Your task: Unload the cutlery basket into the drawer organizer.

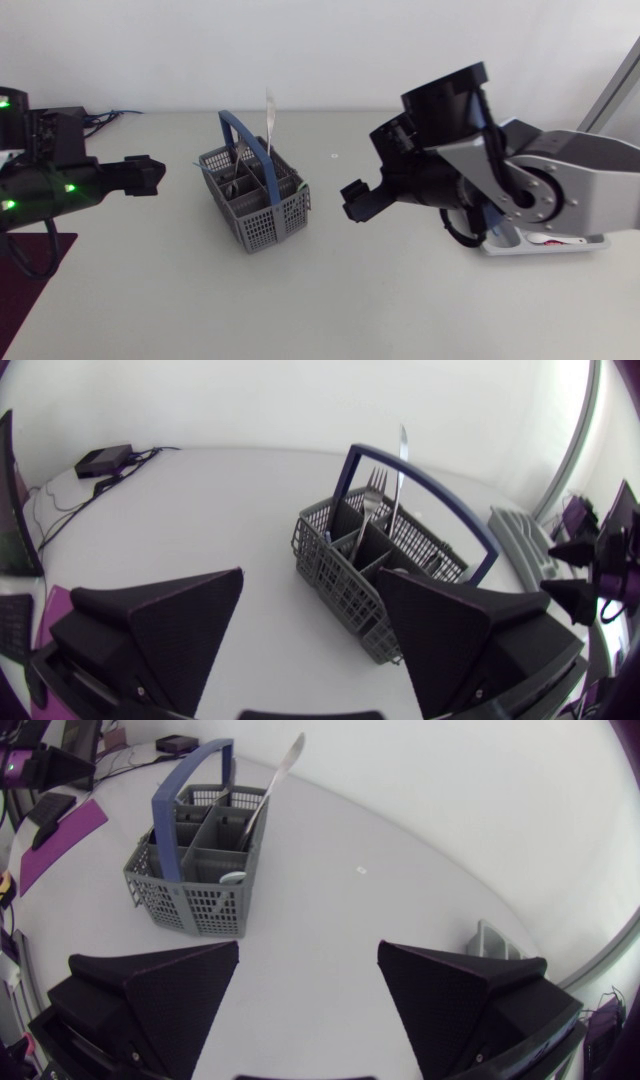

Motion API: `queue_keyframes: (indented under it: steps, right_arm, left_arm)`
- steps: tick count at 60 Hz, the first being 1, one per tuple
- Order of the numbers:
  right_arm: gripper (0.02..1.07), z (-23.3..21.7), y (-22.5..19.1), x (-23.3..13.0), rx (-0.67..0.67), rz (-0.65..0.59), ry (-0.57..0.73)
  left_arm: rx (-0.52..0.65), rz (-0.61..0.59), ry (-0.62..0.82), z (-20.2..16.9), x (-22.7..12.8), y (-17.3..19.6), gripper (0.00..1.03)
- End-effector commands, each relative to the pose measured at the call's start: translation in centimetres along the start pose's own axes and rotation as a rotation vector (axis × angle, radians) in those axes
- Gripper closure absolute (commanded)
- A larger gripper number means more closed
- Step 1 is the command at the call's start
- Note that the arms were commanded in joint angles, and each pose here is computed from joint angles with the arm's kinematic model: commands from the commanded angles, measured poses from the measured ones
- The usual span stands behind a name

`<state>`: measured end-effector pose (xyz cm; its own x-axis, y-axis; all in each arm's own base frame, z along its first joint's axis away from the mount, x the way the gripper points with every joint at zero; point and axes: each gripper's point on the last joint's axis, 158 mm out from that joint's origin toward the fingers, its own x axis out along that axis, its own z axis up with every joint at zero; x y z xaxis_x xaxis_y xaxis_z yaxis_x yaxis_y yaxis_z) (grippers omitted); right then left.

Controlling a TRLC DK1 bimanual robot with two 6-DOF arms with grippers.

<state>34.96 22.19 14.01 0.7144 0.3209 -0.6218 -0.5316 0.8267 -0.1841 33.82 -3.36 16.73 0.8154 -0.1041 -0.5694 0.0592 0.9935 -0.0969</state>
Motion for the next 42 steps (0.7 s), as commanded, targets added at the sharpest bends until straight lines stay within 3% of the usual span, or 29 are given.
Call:
queue_keyframes:
  steps: [1, 12, 37, 42]
  right_arm:
    - [0.07, 0.1, 1.9, 1.3, -0.032, 0.064, 0.025]
    - [0.12, 2.2, 4.8, 2.4, -0.008, 0.182, 0.006]
    - [0.17, 5.0, 11.8, 5.7, -0.045, 0.298, -0.066]
    - [0.27, 5.3, 12.5, 6.3, -0.048, 0.305, -0.079]
  left_arm:
    - [0.169, -0.011, 0.064, -0.2, 1.5, -0.2, 0.1]
    - [0.241, -0.109, 0.119, -1.5, 3.5, -1.5, 0.1]
    - [0.187, -0.234, 0.088, -1.9, 5.3, 0.0, 0.12]
    - [0.195, -0.235, 0.086, -2.0, 5.3, 0.0, 0.12]
